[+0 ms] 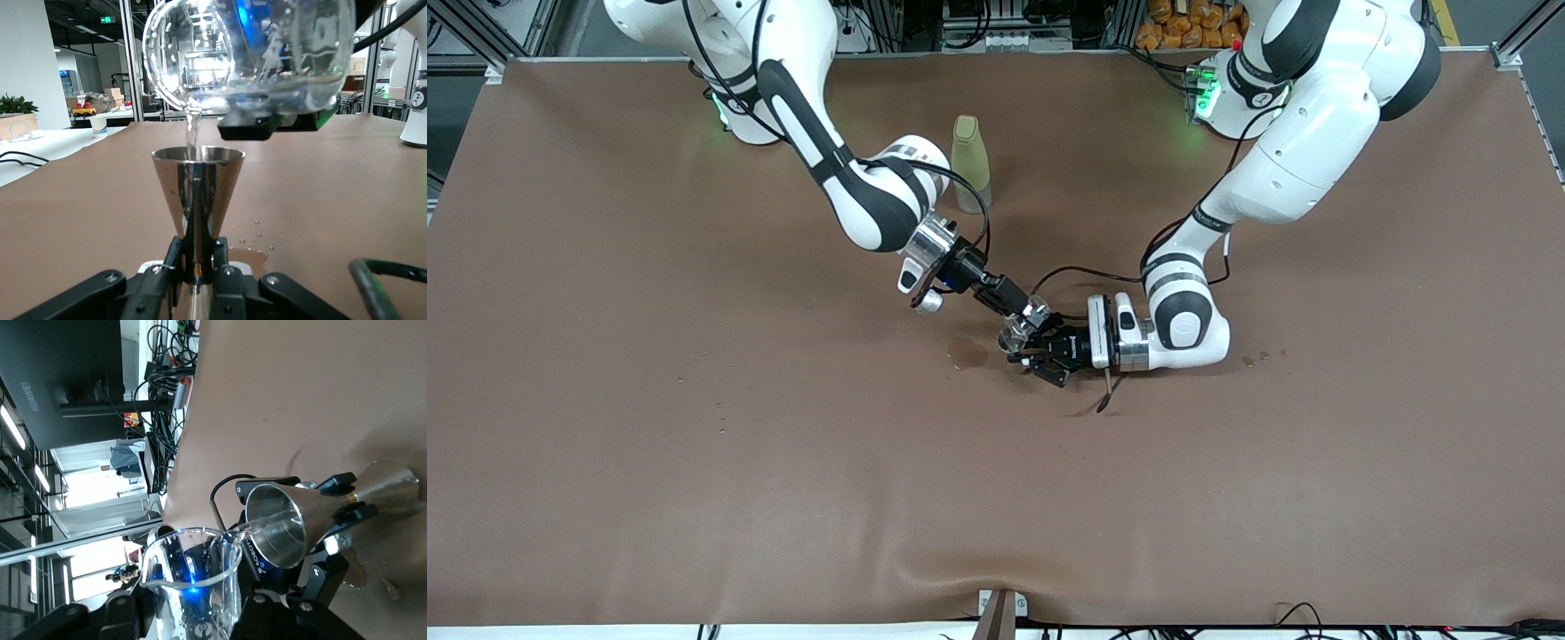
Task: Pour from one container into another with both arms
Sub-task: 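Tip the beaker further, pouring liquid into the jigger held by the left gripper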
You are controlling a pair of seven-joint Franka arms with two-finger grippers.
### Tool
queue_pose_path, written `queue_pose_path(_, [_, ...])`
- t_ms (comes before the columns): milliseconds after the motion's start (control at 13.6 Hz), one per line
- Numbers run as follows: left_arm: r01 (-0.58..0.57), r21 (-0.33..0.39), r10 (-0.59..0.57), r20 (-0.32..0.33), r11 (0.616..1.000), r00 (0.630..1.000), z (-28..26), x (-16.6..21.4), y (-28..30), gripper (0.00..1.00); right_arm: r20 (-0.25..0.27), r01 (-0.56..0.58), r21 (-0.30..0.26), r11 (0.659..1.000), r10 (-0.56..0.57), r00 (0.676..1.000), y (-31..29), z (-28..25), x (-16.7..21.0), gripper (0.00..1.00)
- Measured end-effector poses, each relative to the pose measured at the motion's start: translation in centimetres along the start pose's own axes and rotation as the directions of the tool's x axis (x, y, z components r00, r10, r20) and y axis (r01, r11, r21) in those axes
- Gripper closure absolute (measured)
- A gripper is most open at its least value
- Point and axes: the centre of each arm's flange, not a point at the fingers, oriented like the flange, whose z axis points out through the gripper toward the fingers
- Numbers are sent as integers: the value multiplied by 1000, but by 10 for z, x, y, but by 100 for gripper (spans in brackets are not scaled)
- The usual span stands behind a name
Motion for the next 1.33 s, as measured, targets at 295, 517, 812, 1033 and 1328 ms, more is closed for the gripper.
queue_pose_path(295, [1,0,-1,0,1000,1000,0,0,0,79,-9,-64,-7,998,63,998,-4,-3,0,50])
queue_pose_path(517, [2,1,-2,0,1000,1000,0,0,0,79,-16,-69,-8,998,69,998,-11,-7,0,50])
queue_pose_path(812, [13,1,-13,0,1000,1000,0,0,0,79,-20,-93,-13,996,93,996,-10,-8,1,50])
queue_pose_path(1033, [14,1,-14,0,1000,1000,0,0,-1,79,-26,-138,-22,990,137,990,-7,-9,2,50])
queue_pose_path(1328, [14,1,-14,0,1000,1000,0,1,-1,79,-28,-184,-24,983,183,983,-5,-10,2,50])
